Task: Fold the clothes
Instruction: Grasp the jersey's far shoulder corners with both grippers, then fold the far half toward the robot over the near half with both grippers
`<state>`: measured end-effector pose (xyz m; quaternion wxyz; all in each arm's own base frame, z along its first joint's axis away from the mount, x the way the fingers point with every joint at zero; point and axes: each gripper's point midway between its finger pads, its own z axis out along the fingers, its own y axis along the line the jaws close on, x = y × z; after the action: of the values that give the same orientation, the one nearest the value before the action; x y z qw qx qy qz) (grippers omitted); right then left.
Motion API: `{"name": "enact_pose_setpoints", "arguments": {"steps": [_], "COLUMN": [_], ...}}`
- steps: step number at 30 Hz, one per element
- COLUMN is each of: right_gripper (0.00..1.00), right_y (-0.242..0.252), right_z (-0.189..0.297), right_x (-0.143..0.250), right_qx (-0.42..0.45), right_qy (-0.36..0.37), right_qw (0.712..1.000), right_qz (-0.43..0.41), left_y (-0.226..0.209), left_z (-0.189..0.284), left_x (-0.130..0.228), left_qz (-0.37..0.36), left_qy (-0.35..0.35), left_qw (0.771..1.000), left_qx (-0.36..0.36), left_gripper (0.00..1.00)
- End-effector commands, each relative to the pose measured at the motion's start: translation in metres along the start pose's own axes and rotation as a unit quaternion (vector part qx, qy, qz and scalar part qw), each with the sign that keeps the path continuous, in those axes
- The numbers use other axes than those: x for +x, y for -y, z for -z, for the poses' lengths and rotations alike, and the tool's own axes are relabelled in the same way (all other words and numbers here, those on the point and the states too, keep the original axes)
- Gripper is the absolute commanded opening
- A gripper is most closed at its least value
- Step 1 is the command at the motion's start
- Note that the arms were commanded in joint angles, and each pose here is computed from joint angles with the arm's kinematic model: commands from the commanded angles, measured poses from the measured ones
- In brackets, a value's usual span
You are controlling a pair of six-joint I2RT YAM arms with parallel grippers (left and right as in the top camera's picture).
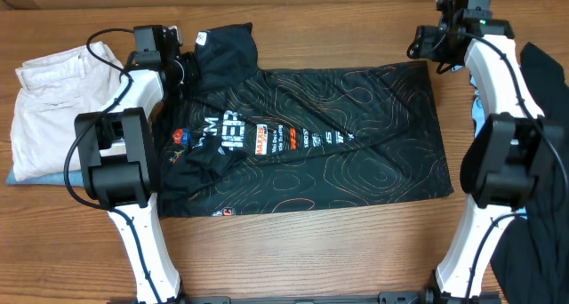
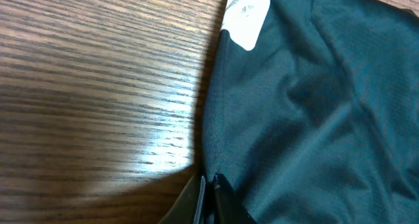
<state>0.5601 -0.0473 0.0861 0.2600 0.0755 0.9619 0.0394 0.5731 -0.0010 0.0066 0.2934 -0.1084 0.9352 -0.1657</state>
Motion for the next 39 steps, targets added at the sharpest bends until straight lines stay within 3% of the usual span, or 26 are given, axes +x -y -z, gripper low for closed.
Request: {"name": "enact_pose_setpoints", "arguments": {"steps": [1,13,16,19,24,29,39], "right_gripper": [0.71,0.7,0.64,0.5,0.19,0.04,0.04], "right_y": [0.017,0.024,0.025,0.025,0.025,0.026,0.041], "right_z": [-0.037,-0.074,-0.084,-0.087,-0.087,-0.087,-0.054], "right_x": [0.012,0.028,0.037,0.04,0.038,0.038,0.03], "right_qx": [0.01,0.008,0.009,0.009,0.009,0.01,0.056], "right_qy": [-0.013,-0.028,-0.04,-0.043,-0.04,-0.04,-0.039], "right_qw": [1.0,0.999,0.999,0.999,0.999,0.999,0.997], "right_qz": [-0.008,-0.012,-0.013,-0.014,-0.013,-0.014,-0.032], "left_y": [-0.013,-0.019,-0.019,-0.019,-0.019,-0.018,0.005], "left_z": [-0.006,-0.005,-0.005,-0.005,-0.005,-0.005,0.03], "left_x": [0.014,0.017,0.017,0.018,0.017,0.018,-0.007], "left_qz": [0.021,0.023,0.023,0.023,0.023,0.023,0.013], "left_qy": [-0.023,-0.027,-0.027,-0.028,-0.028,-0.029,-0.006], "left_qw": [0.999,0.999,0.999,0.999,0.999,0.999,1.0], "left_qx": [-0.02,-0.036,-0.035,-0.036,-0.035,-0.032,-0.012], "left_gripper": [0.09,0.1,0.1,0.1,0.1,0.04,0.04]}}
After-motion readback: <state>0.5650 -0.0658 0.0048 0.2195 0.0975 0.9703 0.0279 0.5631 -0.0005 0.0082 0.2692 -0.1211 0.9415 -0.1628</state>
